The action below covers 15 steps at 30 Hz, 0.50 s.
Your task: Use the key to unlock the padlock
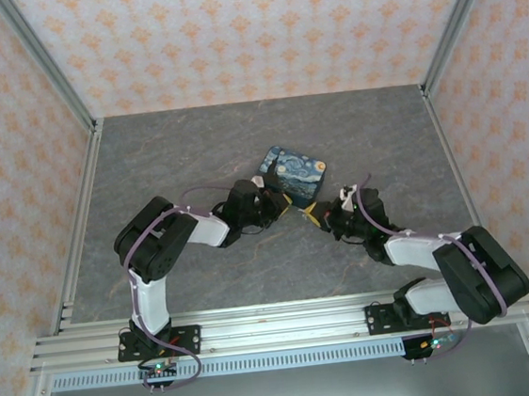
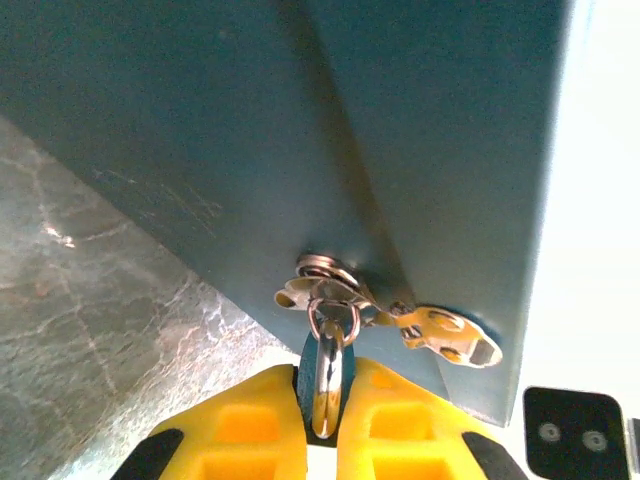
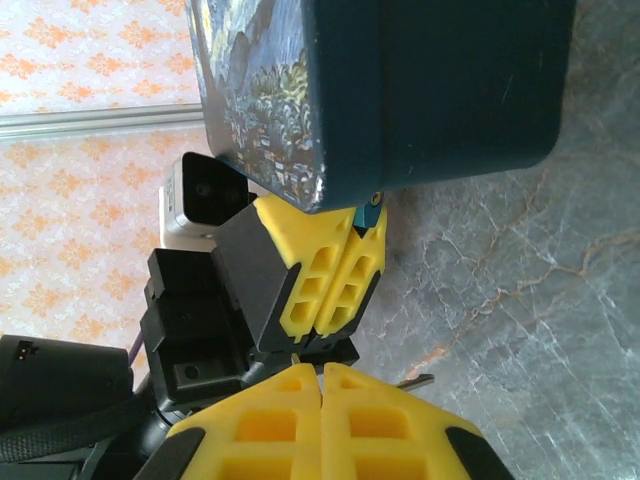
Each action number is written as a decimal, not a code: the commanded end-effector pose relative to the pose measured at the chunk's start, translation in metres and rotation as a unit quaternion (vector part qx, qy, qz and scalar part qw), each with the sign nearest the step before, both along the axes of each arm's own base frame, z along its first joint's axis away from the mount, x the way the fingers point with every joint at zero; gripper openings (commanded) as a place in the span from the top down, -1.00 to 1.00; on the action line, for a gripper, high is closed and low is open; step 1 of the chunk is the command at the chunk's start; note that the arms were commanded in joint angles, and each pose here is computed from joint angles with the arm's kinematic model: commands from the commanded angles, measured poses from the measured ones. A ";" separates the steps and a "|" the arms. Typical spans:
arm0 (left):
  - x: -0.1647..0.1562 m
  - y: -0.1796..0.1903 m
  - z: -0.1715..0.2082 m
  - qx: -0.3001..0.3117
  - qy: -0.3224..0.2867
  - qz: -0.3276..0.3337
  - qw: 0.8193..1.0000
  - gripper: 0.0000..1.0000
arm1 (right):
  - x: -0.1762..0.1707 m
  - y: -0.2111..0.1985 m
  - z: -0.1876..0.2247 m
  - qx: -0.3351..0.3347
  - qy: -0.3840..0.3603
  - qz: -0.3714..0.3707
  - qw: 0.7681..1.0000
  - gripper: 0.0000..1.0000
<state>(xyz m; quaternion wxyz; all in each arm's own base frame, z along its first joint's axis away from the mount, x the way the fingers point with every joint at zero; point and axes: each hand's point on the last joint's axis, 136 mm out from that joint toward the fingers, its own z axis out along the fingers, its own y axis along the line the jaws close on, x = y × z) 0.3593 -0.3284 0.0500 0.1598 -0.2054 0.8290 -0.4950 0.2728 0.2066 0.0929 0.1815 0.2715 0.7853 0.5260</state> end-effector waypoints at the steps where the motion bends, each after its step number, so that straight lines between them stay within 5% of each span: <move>1: -0.003 -0.007 0.036 -0.050 -0.013 -0.015 0.999 1.00 | 0.005 -0.002 0.012 0.011 -0.027 -0.026 0.999 1.00; 15: -0.004 0.000 0.063 -0.089 -0.024 0.002 0.996 1.00 | 0.013 -0.015 0.009 0.022 -0.013 -0.086 0.996 1.00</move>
